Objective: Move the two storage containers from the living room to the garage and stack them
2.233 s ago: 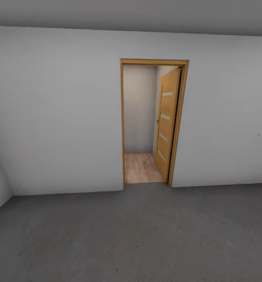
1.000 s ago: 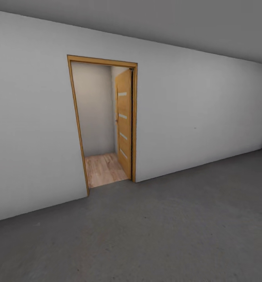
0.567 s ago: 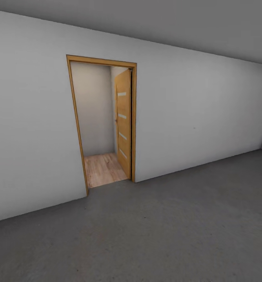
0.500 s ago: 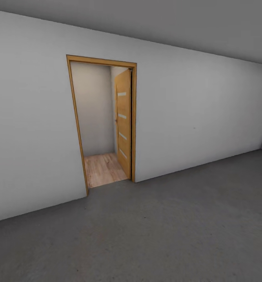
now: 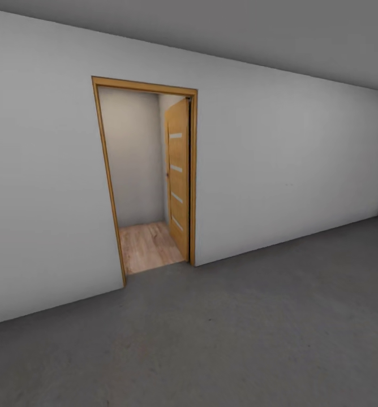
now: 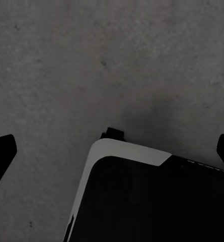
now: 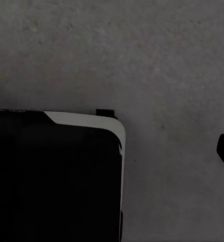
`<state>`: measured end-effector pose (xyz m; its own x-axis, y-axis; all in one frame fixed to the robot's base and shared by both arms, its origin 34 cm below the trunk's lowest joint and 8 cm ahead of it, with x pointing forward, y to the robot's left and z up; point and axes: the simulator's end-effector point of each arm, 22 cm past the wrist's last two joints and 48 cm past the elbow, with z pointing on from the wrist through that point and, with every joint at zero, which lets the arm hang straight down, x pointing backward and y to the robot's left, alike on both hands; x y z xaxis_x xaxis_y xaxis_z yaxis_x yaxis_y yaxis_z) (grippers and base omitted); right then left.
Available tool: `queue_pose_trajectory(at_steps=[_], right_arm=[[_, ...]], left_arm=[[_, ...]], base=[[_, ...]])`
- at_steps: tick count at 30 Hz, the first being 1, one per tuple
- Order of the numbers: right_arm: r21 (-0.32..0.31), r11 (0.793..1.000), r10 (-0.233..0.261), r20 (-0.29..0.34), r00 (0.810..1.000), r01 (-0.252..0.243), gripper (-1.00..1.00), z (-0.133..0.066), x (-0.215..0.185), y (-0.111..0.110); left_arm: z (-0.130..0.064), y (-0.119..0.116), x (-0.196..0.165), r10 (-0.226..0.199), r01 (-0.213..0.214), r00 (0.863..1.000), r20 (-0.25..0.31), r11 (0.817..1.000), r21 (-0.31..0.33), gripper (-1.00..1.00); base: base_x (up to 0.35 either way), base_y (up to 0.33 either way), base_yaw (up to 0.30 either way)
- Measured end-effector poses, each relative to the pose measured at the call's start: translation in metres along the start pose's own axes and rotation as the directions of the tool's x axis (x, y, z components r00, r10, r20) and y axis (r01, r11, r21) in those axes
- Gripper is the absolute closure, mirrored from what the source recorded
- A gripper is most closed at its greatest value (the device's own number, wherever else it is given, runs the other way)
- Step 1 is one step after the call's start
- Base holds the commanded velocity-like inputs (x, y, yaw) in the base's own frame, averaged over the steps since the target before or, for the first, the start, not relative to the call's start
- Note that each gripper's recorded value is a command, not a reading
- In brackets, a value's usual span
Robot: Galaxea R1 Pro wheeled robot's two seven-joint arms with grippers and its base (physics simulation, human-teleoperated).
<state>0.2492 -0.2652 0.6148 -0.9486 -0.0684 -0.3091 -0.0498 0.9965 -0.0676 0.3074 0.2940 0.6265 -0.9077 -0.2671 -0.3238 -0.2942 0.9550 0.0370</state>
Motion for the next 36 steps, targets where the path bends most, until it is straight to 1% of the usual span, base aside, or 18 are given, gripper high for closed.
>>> queue_pose_trajectory(at_steps=[22, 36], right_arm=[[-0.009, 1.000, -0.006, -0.007, 1.000, 0.006, -1.00, 0.0000, 0.0016, 0.0011], [-0.001, 1.000, -0.003, -0.006, 1.000, 0.003, -1.00, 0.0000, 0.0014, -0.0001]], left_arm=[[0.0001, 0.0022, 0.0011, -0.009, 0.009, 1.000, -0.005, 1.000, -0.004, -1.00], [0.0001, 0.0019, 0.0013, -0.013, 0.013, 1.000, -0.006, 1.000, -0.004, -1.00]], base=[[0.318, 0.000, 0.000], [0.320, 0.000, 0.000]])
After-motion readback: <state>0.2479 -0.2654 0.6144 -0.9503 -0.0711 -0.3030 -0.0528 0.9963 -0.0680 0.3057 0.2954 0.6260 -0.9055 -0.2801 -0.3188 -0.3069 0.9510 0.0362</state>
